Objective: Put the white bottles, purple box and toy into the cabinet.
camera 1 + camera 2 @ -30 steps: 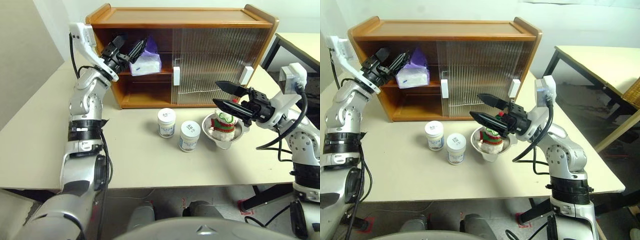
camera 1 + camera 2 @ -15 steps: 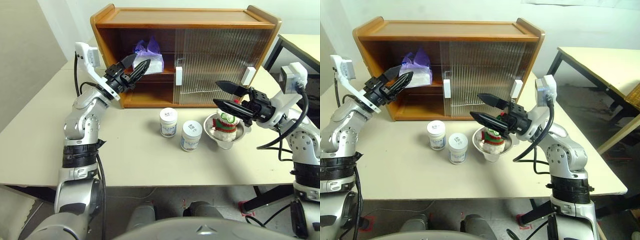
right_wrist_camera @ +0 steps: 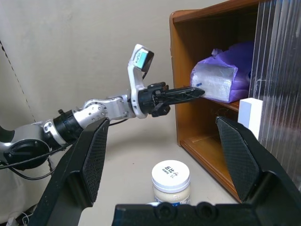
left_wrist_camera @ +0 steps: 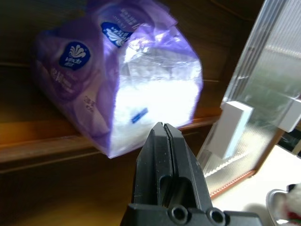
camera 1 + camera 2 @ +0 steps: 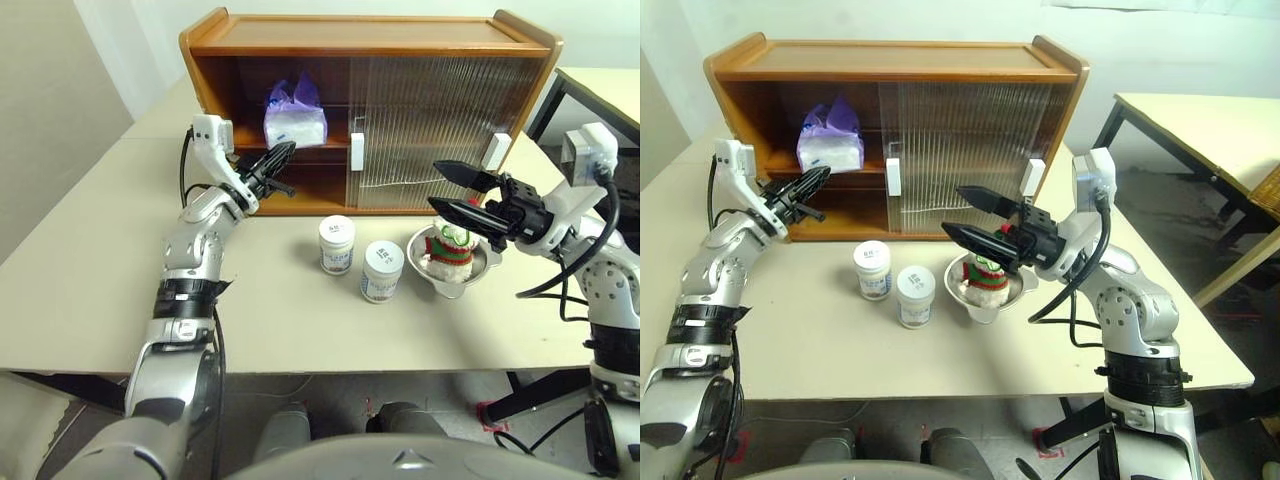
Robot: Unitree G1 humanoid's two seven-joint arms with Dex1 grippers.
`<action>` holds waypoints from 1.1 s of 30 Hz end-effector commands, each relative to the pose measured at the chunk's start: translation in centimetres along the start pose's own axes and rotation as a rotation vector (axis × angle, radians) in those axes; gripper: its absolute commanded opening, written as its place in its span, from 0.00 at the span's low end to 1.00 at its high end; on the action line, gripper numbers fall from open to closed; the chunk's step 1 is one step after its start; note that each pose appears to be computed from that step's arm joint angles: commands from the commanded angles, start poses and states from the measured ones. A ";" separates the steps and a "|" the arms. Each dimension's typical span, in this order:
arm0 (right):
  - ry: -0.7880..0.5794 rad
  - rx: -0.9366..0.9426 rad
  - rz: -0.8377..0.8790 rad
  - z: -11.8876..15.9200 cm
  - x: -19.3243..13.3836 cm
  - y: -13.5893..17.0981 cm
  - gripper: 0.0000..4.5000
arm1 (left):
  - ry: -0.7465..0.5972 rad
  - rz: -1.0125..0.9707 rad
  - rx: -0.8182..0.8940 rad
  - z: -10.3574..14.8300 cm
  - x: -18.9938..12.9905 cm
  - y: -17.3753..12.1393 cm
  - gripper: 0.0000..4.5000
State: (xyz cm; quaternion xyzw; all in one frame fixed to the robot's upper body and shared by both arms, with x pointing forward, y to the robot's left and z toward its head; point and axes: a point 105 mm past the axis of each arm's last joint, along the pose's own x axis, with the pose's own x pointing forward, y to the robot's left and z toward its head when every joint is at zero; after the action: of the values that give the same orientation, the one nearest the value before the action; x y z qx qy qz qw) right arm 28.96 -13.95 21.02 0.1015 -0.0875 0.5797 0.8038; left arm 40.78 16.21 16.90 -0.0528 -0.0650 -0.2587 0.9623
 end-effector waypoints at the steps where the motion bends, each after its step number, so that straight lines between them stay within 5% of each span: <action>1: -0.001 -0.007 -0.006 0.3 -0.2 0.0 1.00 | -0.024 0.056 0.038 0.2 0.6 0.9 0.01; 21: 0.000 -0.007 -0.004 0.4 -0.1 0.0 1.00 | -0.074 0.198 0.050 0.0 1.4 2.5 0.01; 31: 0.000 -0.005 -0.002 0.3 -0.1 0.0 1.00 | -0.177 -0.074 -0.032 2.0 0.4 -1.5 0.01; 33: -0.001 -0.005 -0.002 0.3 0.0 0.0 1.00 | -0.170 -0.178 -0.035 2.2 -1.1 -2.8 0.10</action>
State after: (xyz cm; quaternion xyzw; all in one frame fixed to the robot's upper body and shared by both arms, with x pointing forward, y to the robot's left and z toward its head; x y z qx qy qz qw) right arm 28.95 -13.93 21.09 0.1016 -0.0874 0.5800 0.8036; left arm 39.23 15.15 19.19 -0.0818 -0.1536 -0.3032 0.9369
